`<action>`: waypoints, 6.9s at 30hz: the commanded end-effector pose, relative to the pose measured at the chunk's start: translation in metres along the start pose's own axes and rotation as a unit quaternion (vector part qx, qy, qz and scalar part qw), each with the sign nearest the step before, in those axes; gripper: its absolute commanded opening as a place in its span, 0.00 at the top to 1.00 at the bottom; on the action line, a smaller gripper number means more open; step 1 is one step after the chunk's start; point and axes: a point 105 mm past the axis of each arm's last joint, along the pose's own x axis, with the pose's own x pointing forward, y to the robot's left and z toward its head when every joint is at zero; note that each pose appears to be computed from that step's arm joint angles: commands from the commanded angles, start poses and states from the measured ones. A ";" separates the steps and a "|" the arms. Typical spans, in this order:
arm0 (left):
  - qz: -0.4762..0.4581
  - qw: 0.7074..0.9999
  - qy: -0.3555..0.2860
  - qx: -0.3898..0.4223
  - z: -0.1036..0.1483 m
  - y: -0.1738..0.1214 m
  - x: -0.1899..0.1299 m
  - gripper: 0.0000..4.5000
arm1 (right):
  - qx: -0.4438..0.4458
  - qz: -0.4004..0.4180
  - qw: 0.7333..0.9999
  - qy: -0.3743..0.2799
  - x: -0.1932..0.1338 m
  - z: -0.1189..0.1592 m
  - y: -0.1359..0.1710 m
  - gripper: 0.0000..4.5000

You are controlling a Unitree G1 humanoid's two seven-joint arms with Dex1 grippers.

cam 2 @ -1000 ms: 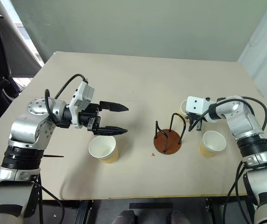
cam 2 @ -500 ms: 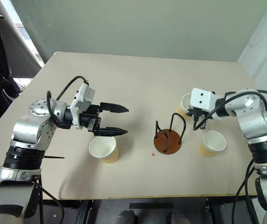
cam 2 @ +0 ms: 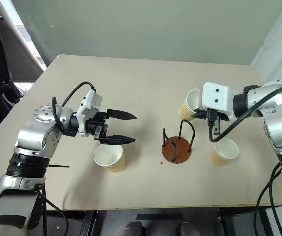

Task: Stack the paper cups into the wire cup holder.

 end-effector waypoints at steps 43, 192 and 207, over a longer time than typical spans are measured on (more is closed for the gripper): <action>-0.016 1.000 -0.013 0.024 0.016 0.005 0.005 0.00 | -0.096 0.111 0.989 -0.013 -0.017 0.043 0.047 0.99; -0.047 0.998 -0.009 0.040 0.024 0.000 0.001 0.00 | -0.187 0.094 0.978 0.016 -0.018 0.057 0.025 1.00; -0.047 0.998 -0.012 0.045 0.025 0.004 0.005 0.00 | -0.201 0.142 0.969 0.021 0.002 0.047 0.044 1.00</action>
